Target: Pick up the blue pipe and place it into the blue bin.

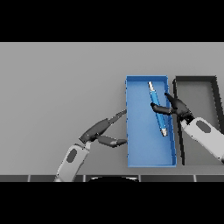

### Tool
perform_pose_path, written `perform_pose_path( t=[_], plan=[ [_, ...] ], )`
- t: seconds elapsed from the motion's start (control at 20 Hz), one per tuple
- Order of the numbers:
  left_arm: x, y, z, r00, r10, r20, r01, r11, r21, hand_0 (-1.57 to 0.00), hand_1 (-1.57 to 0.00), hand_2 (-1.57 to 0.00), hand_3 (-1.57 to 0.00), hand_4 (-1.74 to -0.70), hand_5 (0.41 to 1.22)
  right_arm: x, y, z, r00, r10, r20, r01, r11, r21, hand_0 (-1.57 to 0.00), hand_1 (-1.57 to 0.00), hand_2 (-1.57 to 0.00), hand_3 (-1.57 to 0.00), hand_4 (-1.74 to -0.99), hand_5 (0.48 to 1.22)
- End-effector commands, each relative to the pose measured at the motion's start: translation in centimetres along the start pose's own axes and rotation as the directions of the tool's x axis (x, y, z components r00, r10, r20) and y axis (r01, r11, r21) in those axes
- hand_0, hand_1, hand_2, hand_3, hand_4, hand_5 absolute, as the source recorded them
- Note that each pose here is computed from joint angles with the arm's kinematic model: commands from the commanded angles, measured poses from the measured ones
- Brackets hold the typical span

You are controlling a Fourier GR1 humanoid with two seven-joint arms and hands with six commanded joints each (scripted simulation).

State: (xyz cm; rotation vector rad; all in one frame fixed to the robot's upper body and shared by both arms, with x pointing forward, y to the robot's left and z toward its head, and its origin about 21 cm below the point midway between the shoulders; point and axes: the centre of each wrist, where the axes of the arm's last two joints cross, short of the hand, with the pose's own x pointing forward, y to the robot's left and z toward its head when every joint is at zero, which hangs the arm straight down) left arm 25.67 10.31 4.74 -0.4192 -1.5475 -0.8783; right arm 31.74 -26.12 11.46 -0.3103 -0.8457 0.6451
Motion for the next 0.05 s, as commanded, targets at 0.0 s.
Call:
perform_pose_path(
  t=[0.0],
  plan=[
    [0.14,-0.21,-0.1,1.0,0.004,0.008,-0.004,1.0,-0.003,0.0,0.0,0.0,0.0,-0.88,0.431,-0.15,-0.15,0.11,1.0,-0.005,-0.001,0.005,1.0,0.0,-0.01,-0.01,-0.01,0.0,-1.022,0.643]
  ],
)
